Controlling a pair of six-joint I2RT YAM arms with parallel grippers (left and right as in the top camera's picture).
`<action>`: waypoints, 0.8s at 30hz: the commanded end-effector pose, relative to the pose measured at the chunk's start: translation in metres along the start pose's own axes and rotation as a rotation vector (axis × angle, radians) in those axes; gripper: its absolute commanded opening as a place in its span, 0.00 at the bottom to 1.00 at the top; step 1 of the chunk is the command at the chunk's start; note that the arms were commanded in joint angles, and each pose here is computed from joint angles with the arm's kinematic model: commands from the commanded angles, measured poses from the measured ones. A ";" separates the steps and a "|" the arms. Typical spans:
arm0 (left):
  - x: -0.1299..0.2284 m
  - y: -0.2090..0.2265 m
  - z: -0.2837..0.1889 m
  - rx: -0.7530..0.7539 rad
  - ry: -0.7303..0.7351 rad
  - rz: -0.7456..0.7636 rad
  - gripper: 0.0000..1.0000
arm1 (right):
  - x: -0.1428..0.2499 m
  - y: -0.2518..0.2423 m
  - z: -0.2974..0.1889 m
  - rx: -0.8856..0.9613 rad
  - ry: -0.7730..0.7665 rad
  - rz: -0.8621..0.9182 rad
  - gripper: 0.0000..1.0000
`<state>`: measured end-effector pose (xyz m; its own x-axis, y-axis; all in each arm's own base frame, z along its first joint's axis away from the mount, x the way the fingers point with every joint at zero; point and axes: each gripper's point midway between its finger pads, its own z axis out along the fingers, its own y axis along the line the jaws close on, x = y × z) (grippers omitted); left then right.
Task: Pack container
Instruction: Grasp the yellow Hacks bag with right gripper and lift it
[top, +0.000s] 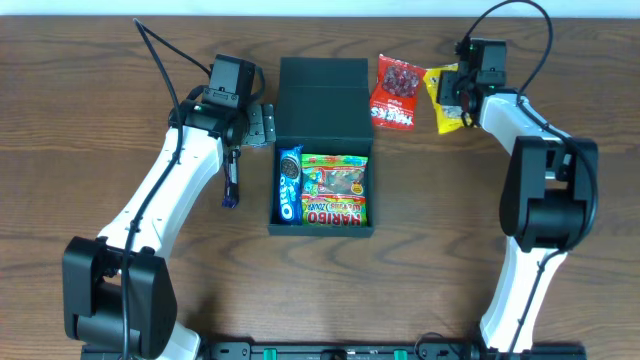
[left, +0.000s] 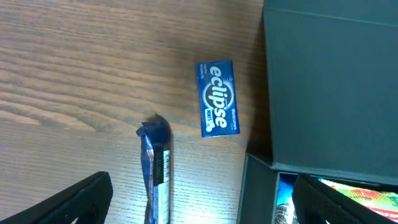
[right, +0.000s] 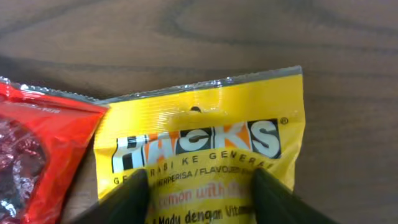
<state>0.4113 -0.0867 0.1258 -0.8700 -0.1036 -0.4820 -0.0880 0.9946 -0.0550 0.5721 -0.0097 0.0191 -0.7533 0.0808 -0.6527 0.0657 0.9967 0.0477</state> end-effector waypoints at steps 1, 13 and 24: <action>-0.009 -0.002 -0.010 0.020 -0.029 -0.001 0.94 | 0.009 -0.004 0.007 0.025 0.031 0.023 0.28; -0.026 0.005 -0.030 0.016 -0.098 0.030 0.94 | -0.021 -0.004 -0.044 0.032 0.003 0.030 0.01; -0.054 0.039 -0.061 -0.041 -0.218 -0.043 0.95 | -0.092 0.068 -0.173 -0.160 -0.202 -0.150 0.01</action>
<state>0.4190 -0.0515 0.1800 -0.7814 -0.1333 -0.6096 -0.1274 0.9904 -0.0533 0.5393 0.0110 0.1966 -0.6240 0.0337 -0.7807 -0.0018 0.9990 0.0446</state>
